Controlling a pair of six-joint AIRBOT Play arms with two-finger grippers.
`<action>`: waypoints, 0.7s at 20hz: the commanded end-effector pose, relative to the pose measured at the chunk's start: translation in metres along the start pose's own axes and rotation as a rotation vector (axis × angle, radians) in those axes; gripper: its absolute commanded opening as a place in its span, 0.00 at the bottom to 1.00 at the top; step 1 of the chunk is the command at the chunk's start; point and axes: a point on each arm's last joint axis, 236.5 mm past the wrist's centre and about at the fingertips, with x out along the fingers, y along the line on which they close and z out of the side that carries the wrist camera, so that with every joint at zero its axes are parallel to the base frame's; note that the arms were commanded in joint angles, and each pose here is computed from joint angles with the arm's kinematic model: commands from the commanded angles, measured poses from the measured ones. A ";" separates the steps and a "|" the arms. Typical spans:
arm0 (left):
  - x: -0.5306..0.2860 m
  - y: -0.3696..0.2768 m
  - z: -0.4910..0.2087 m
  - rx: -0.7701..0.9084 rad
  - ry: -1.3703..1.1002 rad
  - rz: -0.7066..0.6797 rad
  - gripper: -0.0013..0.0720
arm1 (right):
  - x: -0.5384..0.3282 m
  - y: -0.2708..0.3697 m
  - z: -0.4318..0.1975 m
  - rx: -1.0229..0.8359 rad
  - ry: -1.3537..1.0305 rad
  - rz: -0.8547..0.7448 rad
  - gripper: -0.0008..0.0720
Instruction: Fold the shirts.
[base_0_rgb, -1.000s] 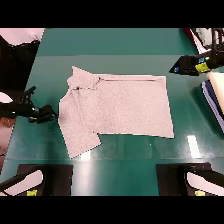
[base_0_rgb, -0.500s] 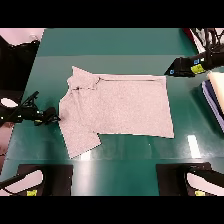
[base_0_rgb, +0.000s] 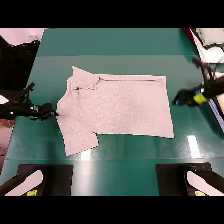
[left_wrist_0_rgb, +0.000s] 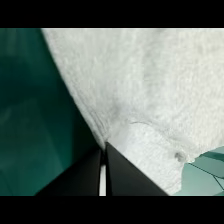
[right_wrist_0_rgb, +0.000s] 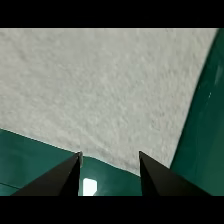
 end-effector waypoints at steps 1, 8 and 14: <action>-0.019 -0.011 0.002 0.058 -0.049 0.007 0.05 | 0.047 -0.052 -0.062 0.195 0.107 -0.010 0.57; -0.018 -0.013 -0.002 0.057 -0.029 0.000 0.05 | 0.097 -0.060 -0.098 0.304 0.123 0.084 0.53; -0.018 -0.013 -0.003 0.057 -0.024 -0.001 0.05 | 0.109 -0.060 -0.102 0.288 0.117 0.065 0.45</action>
